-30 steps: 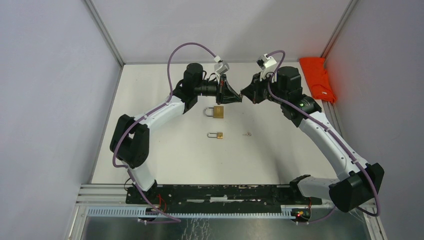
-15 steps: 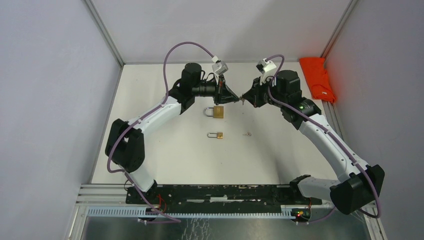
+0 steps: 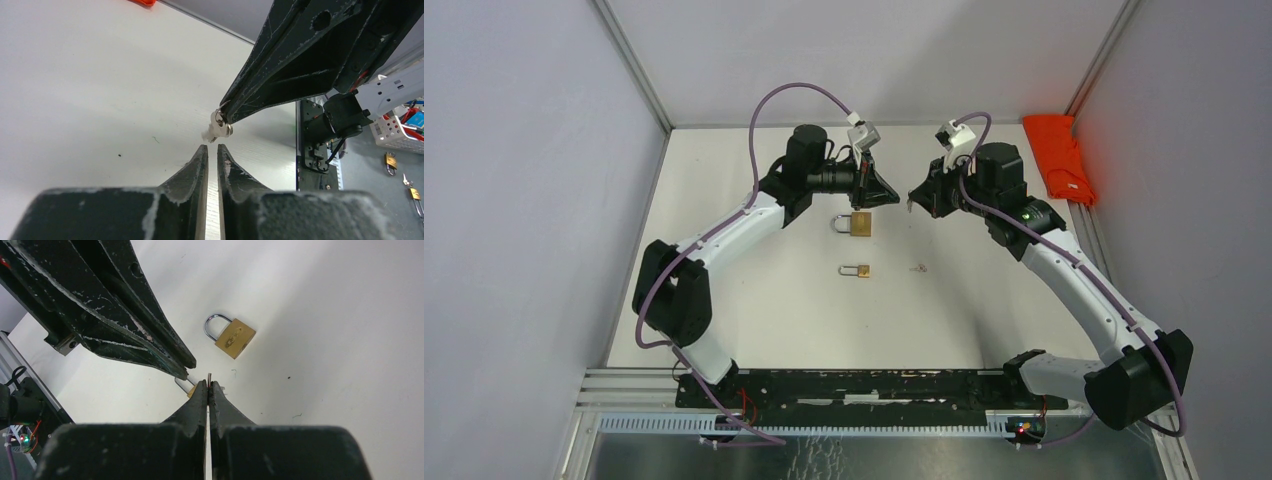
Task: Unlock with the key
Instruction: Pick up the key from the center of the board.
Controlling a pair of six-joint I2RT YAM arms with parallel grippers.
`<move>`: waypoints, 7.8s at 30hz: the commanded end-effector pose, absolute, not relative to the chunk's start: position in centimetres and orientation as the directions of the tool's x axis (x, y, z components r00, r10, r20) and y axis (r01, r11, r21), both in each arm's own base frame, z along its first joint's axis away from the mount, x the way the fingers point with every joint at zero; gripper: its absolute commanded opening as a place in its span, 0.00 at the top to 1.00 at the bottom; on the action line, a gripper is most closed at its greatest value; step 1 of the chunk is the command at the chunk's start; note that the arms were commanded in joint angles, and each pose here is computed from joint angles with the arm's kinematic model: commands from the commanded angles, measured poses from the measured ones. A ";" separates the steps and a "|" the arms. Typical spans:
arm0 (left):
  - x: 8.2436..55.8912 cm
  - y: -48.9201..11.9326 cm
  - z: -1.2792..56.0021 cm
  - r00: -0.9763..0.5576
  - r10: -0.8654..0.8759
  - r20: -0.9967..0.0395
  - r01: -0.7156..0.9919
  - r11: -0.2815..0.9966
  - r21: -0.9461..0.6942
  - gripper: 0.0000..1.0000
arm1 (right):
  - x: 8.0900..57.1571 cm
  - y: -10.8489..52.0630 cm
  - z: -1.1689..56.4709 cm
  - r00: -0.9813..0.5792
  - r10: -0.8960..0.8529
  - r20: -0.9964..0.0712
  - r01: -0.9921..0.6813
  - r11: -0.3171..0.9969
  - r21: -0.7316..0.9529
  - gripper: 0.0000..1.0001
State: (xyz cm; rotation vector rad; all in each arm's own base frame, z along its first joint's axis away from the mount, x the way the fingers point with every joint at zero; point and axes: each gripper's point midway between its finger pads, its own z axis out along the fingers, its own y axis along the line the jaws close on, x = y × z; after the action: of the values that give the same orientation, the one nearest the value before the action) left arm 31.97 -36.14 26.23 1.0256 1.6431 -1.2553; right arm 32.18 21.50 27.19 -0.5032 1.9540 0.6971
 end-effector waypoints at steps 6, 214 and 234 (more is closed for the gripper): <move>32.0 -36.6 29.0 -0.229 0.106 -0.968 0.968 0.128 -0.215 0.69 | 31.7 22.6 30.3 -0.381 -0.024 -0.924 -0.670 0.696 0.258 1.00; 29.3 -33.1 31.6 -0.069 0.180 -0.981 0.984 0.175 -0.037 0.87 | 30.6 25.7 30.8 -0.369 -0.046 -0.928 -0.722 0.644 0.254 1.00; 31.0 -32.9 31.8 -0.080 0.192 -0.978 0.966 0.257 -0.029 0.76 | 29.7 24.8 30.0 -0.379 -0.079 -0.922 -0.716 0.657 0.238 1.00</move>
State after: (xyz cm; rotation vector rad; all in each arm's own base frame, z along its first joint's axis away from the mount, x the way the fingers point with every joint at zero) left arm 30.48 -32.67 28.97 1.1241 1.6117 -1.0044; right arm 30.13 24.97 28.34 -0.6200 1.9138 0.7828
